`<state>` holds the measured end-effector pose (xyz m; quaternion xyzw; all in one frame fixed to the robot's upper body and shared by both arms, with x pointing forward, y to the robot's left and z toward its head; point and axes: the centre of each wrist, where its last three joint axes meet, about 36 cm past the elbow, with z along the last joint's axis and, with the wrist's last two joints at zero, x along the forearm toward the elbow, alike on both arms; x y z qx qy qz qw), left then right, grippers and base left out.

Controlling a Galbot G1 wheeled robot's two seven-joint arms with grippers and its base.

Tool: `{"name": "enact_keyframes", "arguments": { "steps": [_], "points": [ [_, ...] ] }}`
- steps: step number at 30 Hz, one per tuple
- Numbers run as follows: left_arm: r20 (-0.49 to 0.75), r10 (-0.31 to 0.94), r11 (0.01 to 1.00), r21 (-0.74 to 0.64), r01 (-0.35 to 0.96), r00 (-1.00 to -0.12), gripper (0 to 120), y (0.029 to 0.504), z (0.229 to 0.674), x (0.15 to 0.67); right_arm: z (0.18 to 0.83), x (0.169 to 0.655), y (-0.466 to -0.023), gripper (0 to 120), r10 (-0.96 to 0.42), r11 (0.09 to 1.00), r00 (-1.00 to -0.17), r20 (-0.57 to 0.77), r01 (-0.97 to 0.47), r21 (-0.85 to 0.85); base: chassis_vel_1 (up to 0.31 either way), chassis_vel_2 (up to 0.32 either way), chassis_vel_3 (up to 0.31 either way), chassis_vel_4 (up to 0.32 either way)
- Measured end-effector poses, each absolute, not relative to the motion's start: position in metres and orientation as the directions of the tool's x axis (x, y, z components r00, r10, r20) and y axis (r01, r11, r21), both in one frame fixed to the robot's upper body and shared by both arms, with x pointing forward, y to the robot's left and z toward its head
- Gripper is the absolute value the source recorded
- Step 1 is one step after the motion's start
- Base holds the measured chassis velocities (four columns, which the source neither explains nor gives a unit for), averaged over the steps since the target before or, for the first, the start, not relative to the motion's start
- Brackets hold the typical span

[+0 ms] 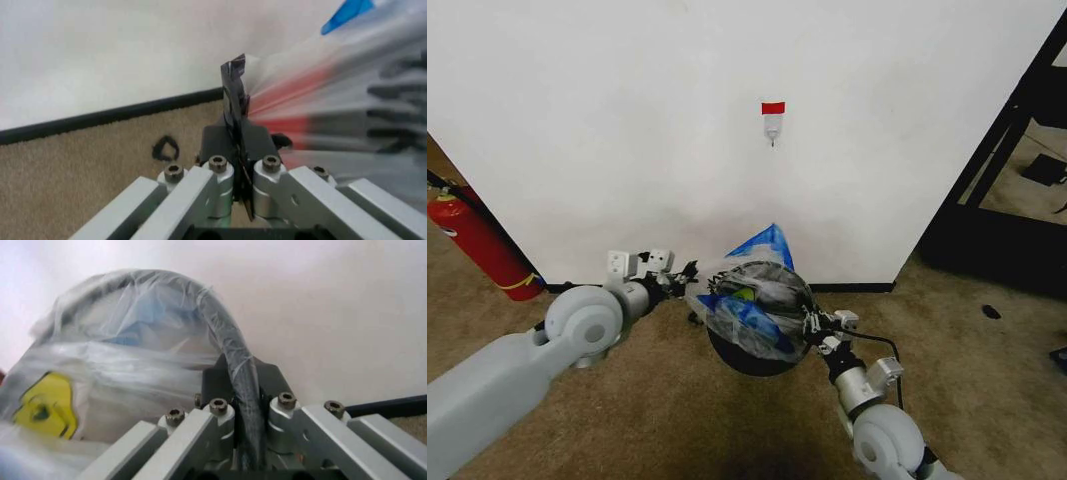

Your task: Pick up the garbage bag from the wall and place it over the trash bin.

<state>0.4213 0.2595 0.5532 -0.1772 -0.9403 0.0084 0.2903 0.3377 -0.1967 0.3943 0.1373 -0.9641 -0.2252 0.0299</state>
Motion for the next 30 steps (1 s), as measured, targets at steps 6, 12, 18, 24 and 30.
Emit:
{"name": "enact_keyframes", "arguments": {
  "steps": [6,12,18,24,30],
  "points": [
    [0.55,0.373,0.923,-0.139,0.358,-0.747,0,0.249,0.548,0.403,0.412,0.343,-0.193,0,-0.239,0.808,-0.971,0.02,-0.187,0.558,0.0,0.0,0.0,0.0],
    [0.554,0.404,0.911,-0.167,0.378,-0.728,0,0.239,0.542,0.385,0.427,0.344,-0.193,0,-0.195,0.778,-0.975,0.108,-0.087,0.622,0.0,0.0,0.0,0.0],
    [0.554,0.425,0.901,-0.182,0.394,-0.716,0,0.234,0.538,0.37,0.429,0.35,-0.196,0,-0.137,0.781,-0.971,0.198,0.017,0.624,0.0,0.0,0.0,0.0],
    [0.541,0.433,0.899,-0.195,0.393,-0.721,11,0.224,0.541,0.361,0.426,0.35,-0.193,0,-0.129,0.788,-0.967,0.222,0.036,0.614,0.0,0.0,0.0,0.0],
    [0.542,0.424,0.901,-0.165,0.402,-0.726,30,0.224,0.541,0.358,0.427,0.349,-0.188,0,-0.139,0.784,-0.963,0.231,0.035,0.62,0.0,0.0,0.0,0.0]
  ]
}}
